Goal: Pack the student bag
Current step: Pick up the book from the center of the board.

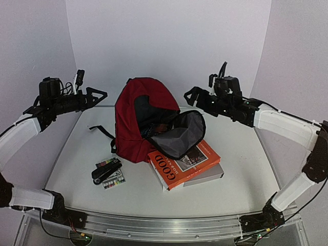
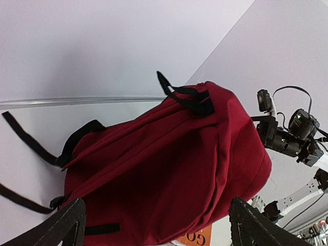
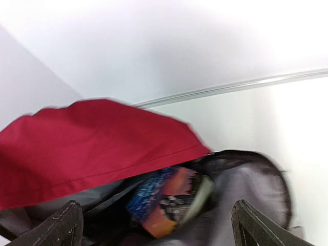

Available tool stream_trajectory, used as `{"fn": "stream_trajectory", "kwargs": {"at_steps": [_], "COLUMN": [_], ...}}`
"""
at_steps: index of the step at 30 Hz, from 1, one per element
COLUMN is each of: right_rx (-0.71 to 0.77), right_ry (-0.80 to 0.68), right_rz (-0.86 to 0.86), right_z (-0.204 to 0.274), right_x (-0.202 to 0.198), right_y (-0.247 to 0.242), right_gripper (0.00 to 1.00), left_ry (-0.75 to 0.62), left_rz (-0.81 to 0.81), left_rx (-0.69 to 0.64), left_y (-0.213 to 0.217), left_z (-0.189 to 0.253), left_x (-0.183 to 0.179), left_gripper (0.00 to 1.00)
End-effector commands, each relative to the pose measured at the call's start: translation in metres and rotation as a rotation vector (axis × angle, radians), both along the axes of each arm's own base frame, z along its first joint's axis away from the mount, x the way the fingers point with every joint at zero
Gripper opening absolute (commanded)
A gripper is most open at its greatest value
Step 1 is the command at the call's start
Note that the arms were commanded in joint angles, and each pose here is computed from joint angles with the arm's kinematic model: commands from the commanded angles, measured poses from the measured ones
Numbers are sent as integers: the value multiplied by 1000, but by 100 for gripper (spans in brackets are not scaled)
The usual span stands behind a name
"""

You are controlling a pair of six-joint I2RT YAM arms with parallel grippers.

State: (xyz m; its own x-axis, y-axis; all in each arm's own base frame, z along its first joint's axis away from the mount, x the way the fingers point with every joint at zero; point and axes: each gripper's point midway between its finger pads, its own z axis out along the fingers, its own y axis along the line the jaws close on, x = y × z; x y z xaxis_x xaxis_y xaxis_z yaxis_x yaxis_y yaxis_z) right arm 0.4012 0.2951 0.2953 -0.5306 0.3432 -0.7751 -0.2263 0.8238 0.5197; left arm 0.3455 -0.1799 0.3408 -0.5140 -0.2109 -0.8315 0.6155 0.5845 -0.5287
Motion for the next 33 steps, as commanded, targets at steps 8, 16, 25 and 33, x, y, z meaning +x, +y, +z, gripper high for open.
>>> {"fn": "stream_trajectory", "kwargs": {"at_steps": [8, 16, 25, 33], "right_rx": [-85, -139, -192, -188], "right_ry": [252, 408, 497, 522], "right_rz": [-52, -43, 104, 206], "right_z": [-104, -175, -216, -224], "right_x": [-17, -50, -70, -83], "right_y": [-100, -117, -105, -90], "right_gripper": [88, 67, 64, 56], "left_ry": [447, 586, 646, 676], "left_rz": [197, 145, 58, 16], "left_rx": [-176, -207, -185, -184], "left_y": [-6, -63, -117, -137], "left_z": [-130, -181, -209, -222], "left_x": [-80, -117, -127, -127], "left_gripper": [90, 86, 84, 83]}}
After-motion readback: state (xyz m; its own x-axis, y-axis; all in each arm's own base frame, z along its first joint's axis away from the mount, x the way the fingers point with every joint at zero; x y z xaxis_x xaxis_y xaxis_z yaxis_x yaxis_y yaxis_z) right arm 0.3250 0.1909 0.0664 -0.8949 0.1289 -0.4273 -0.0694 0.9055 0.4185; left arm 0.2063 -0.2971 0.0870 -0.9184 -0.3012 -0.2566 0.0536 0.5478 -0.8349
